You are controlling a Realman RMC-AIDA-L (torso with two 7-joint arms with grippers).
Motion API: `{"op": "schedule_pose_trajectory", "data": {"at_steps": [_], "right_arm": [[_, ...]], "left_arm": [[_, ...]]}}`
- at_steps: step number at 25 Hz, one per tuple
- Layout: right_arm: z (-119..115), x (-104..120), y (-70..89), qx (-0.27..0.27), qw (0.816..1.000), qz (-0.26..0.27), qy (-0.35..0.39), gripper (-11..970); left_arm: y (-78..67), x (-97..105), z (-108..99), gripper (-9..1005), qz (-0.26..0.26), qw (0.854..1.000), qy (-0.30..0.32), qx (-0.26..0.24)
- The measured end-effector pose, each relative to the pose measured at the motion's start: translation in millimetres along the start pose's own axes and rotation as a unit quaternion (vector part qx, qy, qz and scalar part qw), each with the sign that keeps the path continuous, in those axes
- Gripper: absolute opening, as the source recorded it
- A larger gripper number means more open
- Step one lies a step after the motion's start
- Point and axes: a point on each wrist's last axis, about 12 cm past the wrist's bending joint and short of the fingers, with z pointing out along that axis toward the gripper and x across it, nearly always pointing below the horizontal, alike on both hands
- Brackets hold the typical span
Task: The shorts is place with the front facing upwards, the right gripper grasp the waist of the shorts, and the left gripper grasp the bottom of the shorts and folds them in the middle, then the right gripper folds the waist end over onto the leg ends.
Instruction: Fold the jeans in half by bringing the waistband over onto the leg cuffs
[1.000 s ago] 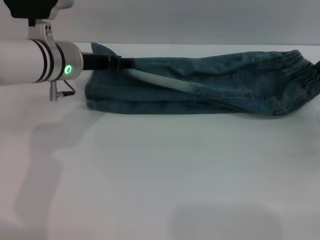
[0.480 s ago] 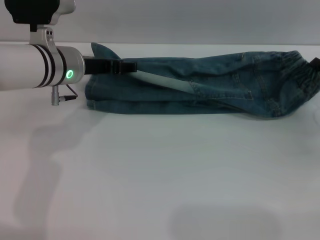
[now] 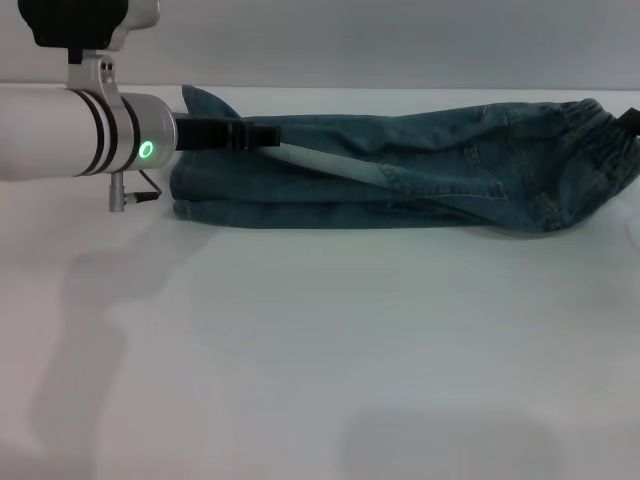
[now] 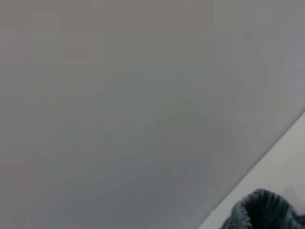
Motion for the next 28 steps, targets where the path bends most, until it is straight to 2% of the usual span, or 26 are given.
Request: {"op": "schedule_pose_trajectory", "data": {"at_steps": [13,16,19,24,28], "right_arm": [[25,-1,35.8,-0.039,0.998,-0.033,0.030,37],[25,-1,37.3,-0.041,0.998,-0.034,0.033,42],[15,4,21.1,-0.025,0.999,-0.007,0.024,46],[-18,15,-17.4,0.005,0.999,0.043,-0.012,53],[-39,29,-40.7,0.018,0.996,0.077,-0.034,203]], "left_arm": [[-7.5,4,3,854,0.003,1.000,0.007,0.012],[-8.9,5,3,854,0.004,1.000,0.008,0.014],[-8.1,6,3,854,0.003,1.000,0.009,0.014],[-5.8,8,3,853,0.001,1.000,0.013,0.011],[-5.9,8,4,853,0.005,1.000,0.014,0.011]]}}
